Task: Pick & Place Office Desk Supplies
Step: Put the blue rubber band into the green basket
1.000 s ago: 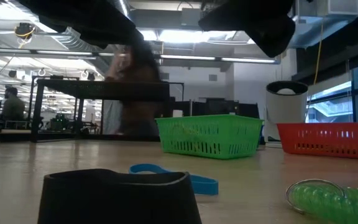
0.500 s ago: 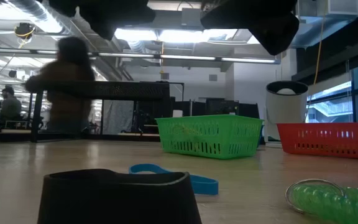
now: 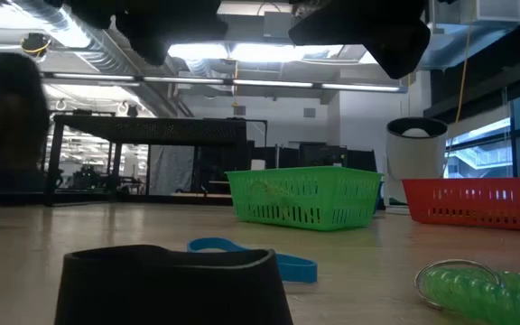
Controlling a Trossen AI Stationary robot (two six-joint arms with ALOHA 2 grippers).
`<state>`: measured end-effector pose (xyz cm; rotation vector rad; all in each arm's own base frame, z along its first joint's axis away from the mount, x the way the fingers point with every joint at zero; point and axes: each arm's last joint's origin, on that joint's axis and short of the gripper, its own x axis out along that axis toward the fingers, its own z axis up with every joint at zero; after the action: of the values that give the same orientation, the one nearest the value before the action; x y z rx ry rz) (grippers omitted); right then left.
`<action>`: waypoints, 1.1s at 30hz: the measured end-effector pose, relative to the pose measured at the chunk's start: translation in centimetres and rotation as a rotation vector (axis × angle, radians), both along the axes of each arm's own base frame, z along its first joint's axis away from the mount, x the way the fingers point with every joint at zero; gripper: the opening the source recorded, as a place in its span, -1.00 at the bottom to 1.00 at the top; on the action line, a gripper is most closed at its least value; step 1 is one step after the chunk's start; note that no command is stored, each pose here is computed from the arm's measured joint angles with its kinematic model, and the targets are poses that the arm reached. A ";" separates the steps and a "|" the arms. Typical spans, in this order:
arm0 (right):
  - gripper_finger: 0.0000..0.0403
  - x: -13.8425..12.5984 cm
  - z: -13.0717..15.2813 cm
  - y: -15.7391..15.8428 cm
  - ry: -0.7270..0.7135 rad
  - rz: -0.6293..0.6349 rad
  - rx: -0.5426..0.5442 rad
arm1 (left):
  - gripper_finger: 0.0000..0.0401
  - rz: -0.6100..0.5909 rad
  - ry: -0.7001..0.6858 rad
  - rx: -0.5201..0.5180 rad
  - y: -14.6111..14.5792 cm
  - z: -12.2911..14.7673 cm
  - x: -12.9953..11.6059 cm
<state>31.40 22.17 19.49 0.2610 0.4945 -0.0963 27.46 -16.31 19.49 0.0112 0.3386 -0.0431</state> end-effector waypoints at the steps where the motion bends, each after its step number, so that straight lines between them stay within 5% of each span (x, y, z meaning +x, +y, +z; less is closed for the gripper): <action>1: -0.24 0.0 0.0 0.0 0.000 -0.001 0.000 | -0.37 -0.002 0.006 -0.008 -0.1 -0.3 0.1; 10: -0.24 0.0 0.0 0.0 -0.001 -0.003 -0.001 | -0.37 -0.001 0.069 0.045 -0.8 -5.4 1.7; 18: -0.24 -0.1 -0.2 -0.1 0.019 -0.003 -0.017 | -0.37 -0.093 0.102 0.164 -1.3 -7.2 2.5; 27: -0.24 -0.2 -0.2 -0.1 0.026 0.001 -0.010 | -0.34 -0.176 0.171 0.079 -1.7 -9.4 2.6; 33: -0.24 -0.2 -0.2 -0.1 0.028 0.001 -0.012 | -0.09 -0.234 0.192 0.064 -1.8 -9.4 2.5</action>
<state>31.25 22.08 19.25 0.2478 0.5216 -0.1024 29.97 -18.14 10.06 0.1110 0.5294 -0.2662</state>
